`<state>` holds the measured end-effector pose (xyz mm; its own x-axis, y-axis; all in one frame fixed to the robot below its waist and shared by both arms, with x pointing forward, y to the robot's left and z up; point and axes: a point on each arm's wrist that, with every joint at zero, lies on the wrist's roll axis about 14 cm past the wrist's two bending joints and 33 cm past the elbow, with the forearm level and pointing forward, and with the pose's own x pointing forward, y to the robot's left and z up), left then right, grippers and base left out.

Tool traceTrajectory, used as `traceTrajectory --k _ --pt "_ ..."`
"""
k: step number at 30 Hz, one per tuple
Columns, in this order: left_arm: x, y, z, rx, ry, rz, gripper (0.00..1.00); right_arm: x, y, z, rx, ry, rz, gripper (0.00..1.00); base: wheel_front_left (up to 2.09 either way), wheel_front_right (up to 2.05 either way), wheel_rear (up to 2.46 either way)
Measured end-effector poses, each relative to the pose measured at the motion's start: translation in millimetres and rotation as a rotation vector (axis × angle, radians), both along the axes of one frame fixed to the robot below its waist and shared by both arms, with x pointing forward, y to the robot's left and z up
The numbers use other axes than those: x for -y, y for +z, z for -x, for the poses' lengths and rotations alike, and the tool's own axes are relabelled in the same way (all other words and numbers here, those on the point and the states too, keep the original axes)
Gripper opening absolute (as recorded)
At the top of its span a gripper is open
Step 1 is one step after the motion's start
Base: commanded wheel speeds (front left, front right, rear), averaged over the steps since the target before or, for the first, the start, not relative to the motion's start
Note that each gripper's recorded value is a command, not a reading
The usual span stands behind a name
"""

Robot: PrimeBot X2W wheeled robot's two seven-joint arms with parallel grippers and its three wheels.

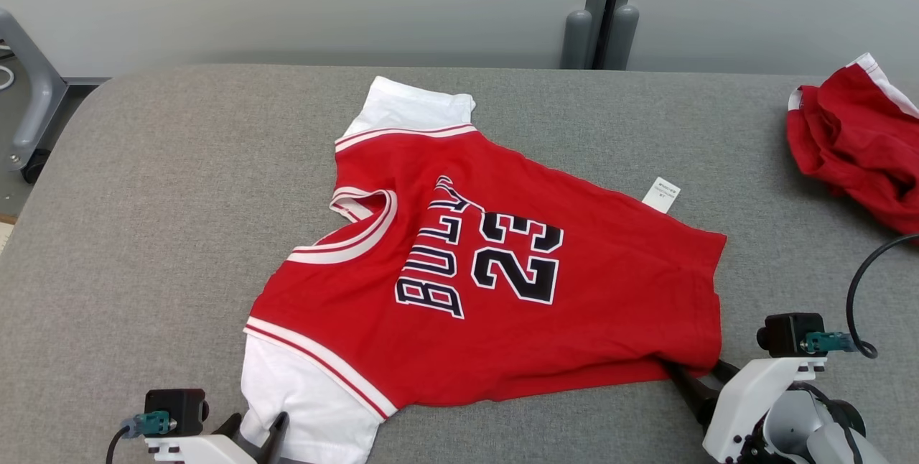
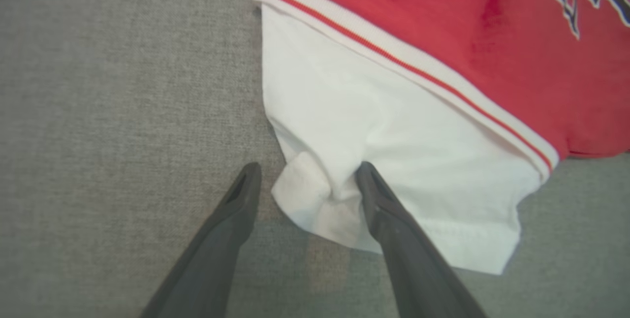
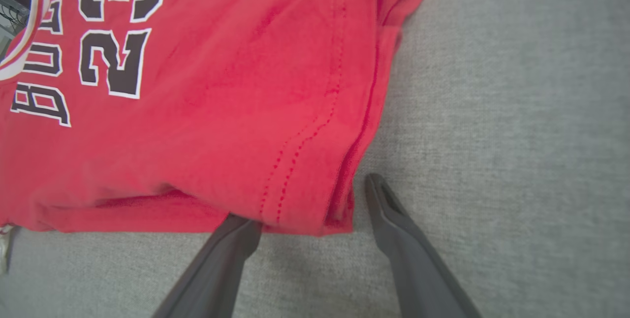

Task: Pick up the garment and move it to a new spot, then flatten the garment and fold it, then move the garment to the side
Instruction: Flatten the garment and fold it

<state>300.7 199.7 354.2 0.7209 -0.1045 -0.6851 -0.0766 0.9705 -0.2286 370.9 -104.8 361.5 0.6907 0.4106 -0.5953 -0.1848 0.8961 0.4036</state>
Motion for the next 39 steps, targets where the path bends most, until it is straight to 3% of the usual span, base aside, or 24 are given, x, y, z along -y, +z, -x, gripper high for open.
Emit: traceTrajectory --k 2,3,4,5,6,18,39 --pt "1 -2 1 -0.005 0.003 0.01 0.96 -2 0 0 0.001 0.003 -0.007 1.0 0.0 0.0 0.0" --pt "1 -3 1 -0.005 0.003 0.014 0.73 -2 0 1 -0.001 0.003 -0.009 0.85 0.0 0.0 0.0" --pt "1 -3 0 -0.004 0.005 0.015 0.45 -3 0 1 -0.001 0.002 -0.013 0.49 0.0 0.0 0.0" --pt "1 -2 0 0.0 0.005 0.015 0.0 -3 0 1 -0.002 0.003 -0.014 0.27 0.0 0.0 0.0" --pt "1 -2 -1 0.004 0.008 0.016 0.0 -4 0 1 -0.003 0.006 -0.014 0.0 0.0 0.0 0.0" --pt "6 11 -4 0.067 0.017 0.058 0.0 -13 11 13 0.004 0.02 -0.09 0.0 0.0 0.0 0.0" --pt "16 87 -21 0.254 -0.014 0.059 0.0 48 80 19 0.165 -0.099 -0.216 0.0 0.0 0.0 0.0"
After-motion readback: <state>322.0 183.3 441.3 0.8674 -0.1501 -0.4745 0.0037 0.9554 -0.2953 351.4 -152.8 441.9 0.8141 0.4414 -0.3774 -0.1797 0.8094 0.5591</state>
